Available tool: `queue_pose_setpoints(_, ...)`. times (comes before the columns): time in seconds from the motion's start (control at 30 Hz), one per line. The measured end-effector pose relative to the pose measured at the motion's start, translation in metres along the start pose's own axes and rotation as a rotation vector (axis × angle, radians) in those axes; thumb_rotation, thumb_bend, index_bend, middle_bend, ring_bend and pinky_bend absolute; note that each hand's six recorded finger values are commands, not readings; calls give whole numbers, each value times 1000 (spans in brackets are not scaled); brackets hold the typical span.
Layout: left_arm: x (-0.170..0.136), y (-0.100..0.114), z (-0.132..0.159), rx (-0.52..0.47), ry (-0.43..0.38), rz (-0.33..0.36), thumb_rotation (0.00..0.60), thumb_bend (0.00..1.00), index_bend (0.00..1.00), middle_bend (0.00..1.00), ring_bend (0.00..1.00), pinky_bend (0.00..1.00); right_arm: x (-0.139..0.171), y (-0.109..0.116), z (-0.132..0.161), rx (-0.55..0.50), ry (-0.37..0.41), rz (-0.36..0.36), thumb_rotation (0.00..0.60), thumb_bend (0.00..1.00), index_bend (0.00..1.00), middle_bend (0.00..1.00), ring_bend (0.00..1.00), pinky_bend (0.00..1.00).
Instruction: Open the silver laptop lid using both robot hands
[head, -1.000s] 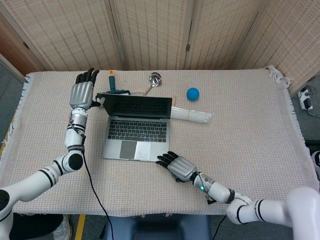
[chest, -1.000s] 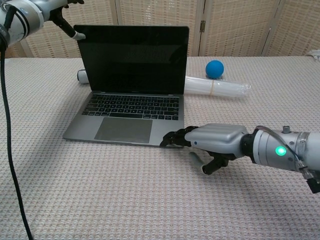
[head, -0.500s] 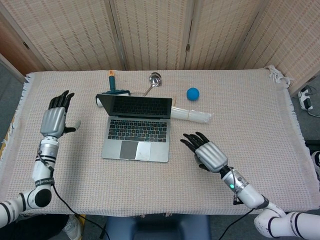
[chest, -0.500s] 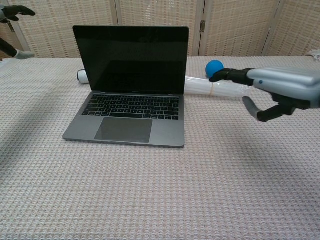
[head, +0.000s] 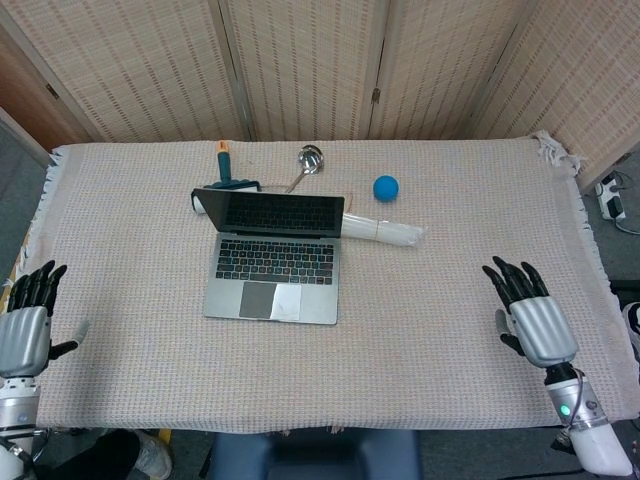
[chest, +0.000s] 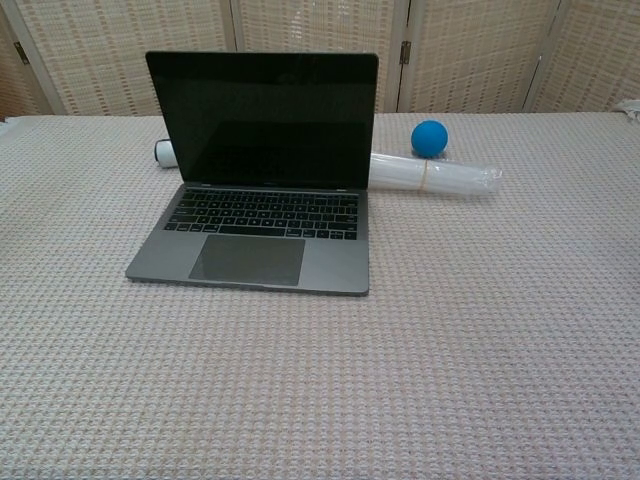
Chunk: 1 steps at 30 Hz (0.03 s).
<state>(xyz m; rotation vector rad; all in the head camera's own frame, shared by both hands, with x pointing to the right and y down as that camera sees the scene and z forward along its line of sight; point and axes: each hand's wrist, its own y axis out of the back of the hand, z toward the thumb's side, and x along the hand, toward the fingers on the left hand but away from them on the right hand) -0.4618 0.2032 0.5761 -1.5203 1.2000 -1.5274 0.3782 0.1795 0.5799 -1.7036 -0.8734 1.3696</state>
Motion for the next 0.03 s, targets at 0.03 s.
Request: queue_pose_setpoints(0.03,-7,2,-3,7,3,6,600,350,99,64,0,0,7,2,-5,-7,-18,-15,600,705,0,47,90,0)
